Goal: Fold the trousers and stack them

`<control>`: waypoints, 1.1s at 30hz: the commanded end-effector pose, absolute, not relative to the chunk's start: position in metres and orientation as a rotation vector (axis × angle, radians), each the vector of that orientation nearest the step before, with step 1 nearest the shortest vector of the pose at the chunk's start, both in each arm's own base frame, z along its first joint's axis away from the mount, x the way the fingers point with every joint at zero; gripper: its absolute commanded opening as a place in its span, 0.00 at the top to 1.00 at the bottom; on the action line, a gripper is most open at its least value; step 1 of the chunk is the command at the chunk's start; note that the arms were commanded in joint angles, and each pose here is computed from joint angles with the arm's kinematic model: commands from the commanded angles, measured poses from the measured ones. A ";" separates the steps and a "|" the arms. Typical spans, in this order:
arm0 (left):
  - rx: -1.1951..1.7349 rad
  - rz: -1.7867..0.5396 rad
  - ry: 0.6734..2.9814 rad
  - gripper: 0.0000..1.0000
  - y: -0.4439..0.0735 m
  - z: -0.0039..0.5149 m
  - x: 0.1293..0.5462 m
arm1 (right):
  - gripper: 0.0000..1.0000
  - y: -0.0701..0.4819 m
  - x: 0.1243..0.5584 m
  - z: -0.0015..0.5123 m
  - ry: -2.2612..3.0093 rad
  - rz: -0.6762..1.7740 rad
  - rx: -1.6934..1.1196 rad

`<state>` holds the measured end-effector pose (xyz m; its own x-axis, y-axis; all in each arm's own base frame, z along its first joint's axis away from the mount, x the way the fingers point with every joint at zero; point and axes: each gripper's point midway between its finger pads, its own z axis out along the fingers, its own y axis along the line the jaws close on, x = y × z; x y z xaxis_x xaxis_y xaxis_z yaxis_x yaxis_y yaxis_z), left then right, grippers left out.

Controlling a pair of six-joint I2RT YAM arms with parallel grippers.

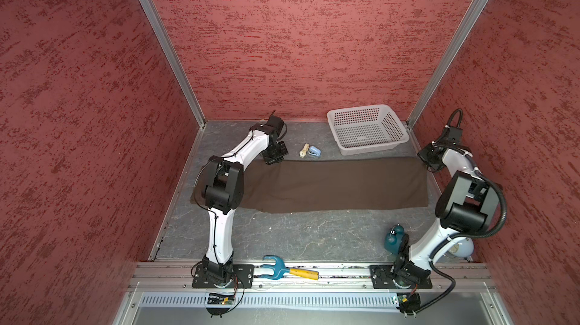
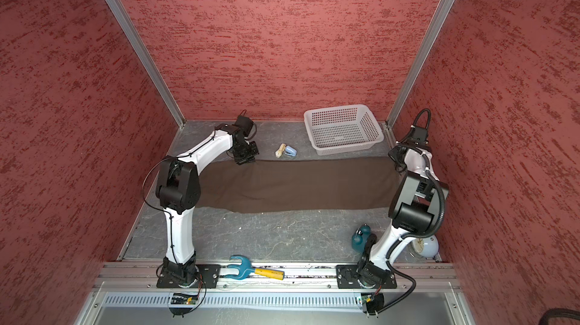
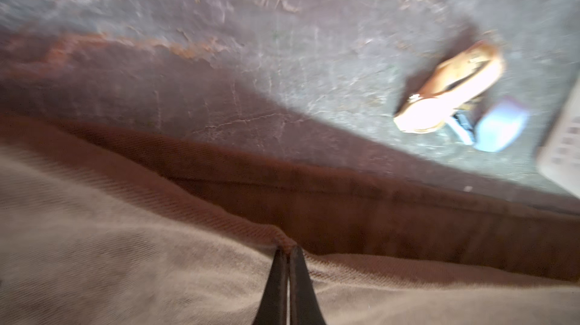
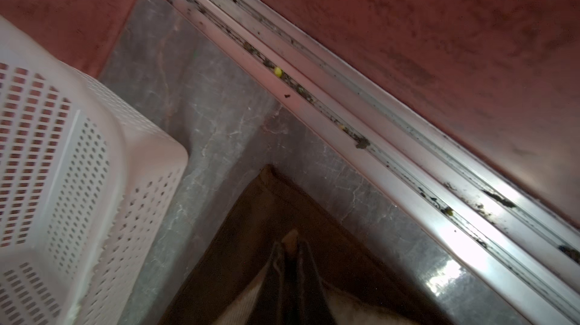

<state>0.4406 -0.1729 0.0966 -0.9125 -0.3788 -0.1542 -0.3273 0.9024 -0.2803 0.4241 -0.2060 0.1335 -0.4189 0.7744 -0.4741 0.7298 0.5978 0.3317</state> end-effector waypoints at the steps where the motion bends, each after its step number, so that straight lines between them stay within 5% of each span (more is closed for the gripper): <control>1: -0.579 -0.388 2.824 1.00 -0.165 0.104 0.445 | 1.00 -0.218 0.426 0.147 2.172 0.050 1.197; 23: -0.651 -0.395 2.868 1.00 -0.161 0.065 0.467 | 1.00 -0.233 0.477 0.073 2.210 0.128 1.222; 28: -0.657 -0.379 2.867 0.49 -0.158 0.064 0.469 | 0.75 -0.237 0.480 0.059 2.227 0.113 1.225; 33: -0.694 -0.321 2.790 0.42 -0.130 0.094 0.471 | 0.54 -0.236 0.472 0.070 2.218 0.089 1.217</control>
<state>0.4650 -0.1491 0.0612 -0.8810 -0.4605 -0.1085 -0.4201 0.8670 -0.2682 0.4666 -0.2212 0.0452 -0.4393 0.8090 -0.3906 0.7509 0.5694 0.3346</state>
